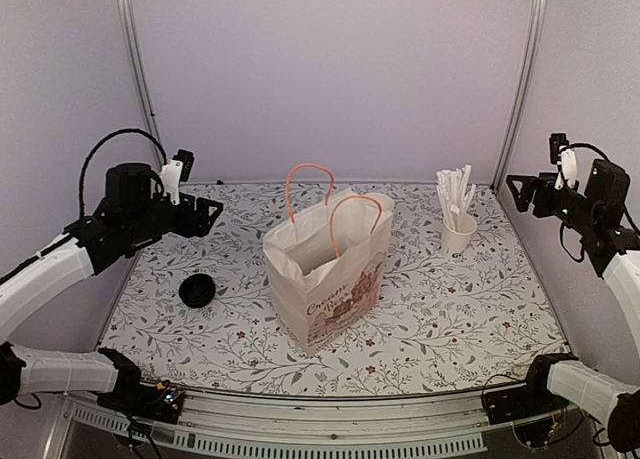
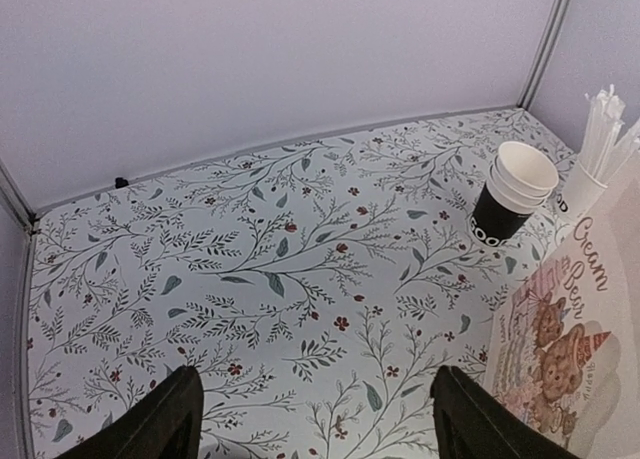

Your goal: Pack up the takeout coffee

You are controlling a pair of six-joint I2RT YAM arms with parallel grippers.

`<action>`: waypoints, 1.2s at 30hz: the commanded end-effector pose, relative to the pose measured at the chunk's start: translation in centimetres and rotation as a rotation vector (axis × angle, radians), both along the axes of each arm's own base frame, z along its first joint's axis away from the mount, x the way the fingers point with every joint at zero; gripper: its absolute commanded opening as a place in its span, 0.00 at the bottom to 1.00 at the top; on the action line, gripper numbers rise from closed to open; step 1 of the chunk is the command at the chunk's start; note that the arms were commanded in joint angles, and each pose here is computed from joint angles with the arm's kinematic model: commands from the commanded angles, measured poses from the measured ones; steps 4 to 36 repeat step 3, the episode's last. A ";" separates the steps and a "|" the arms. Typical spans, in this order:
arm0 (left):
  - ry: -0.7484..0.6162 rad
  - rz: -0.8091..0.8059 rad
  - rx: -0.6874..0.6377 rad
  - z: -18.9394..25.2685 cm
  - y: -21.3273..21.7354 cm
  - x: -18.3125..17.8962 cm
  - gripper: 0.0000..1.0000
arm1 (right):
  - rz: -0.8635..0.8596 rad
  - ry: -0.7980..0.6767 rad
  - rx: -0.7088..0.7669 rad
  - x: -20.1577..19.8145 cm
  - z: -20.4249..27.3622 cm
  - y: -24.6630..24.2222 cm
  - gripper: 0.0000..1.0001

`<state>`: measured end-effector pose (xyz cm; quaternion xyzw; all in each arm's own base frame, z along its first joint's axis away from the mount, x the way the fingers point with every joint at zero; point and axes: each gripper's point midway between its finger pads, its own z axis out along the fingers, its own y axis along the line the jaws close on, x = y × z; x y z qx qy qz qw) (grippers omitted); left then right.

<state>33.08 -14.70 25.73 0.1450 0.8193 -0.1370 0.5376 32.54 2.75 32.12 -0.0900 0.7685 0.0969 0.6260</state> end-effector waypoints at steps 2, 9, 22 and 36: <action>-0.003 0.019 0.000 0.7 0.5 0.6 0.81 | -0.119 -0.113 0.113 0.5 3.2 -1.8 0.99; -0.003 0.020 -0.002 0.7 0.4 0.6 0.81 | -0.108 -0.112 0.109 0.5 3.1 -1.7 0.99; -0.003 0.020 -0.002 0.7 0.4 0.6 0.81 | -0.108 -0.112 0.109 0.5 3.1 -1.7 0.99; -0.003 0.020 -0.002 0.7 0.4 0.6 0.81 | -0.108 -0.112 0.109 0.5 3.1 -1.7 0.99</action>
